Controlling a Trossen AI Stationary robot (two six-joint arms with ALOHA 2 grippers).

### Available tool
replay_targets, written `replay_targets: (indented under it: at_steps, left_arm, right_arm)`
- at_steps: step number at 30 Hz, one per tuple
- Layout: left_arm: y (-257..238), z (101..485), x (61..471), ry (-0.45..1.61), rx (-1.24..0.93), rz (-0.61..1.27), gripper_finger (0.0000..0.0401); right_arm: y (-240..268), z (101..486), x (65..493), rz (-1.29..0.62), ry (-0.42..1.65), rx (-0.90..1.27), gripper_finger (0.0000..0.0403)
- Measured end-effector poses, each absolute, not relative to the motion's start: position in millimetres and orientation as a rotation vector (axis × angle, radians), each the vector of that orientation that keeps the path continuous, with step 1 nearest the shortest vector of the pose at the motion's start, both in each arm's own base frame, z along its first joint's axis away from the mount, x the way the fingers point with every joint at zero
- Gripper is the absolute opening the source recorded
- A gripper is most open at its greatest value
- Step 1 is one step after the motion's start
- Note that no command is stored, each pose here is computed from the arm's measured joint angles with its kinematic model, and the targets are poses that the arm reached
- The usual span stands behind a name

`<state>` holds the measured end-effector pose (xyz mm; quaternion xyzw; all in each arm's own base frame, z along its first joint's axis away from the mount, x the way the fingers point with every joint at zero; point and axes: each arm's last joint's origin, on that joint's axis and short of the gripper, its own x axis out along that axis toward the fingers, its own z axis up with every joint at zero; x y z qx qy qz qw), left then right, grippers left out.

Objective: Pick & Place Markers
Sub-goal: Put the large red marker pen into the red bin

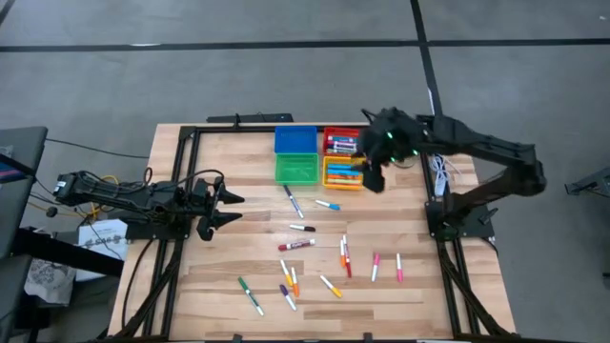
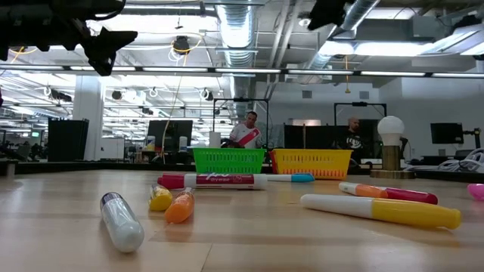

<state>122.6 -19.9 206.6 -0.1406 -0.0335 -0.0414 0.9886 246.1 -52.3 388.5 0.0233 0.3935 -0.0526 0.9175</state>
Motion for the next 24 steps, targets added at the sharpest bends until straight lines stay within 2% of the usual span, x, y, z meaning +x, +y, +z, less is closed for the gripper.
replay_targets:
  at_steps: [7,11,24]
  left_arm:
    - [-19.9,207.5,122.6,-0.077,-0.284,-0.085,0.0242]
    - [-19.9,209.8,122.4,-0.099,-0.287,-0.088,0.0242]
    - [-21.2,215.5,126.6,-0.093,-0.312,-0.095,0.0242]
  right_arm:
    - [-7.1,377.9,224.0,-0.019,0.777,0.09,0.0162]
    - [8.3,372.0,211.8,-0.04,0.723,0.092,0.0158]
    - [13.3,358.7,140.9,-0.078,0.544,0.16,0.0162]
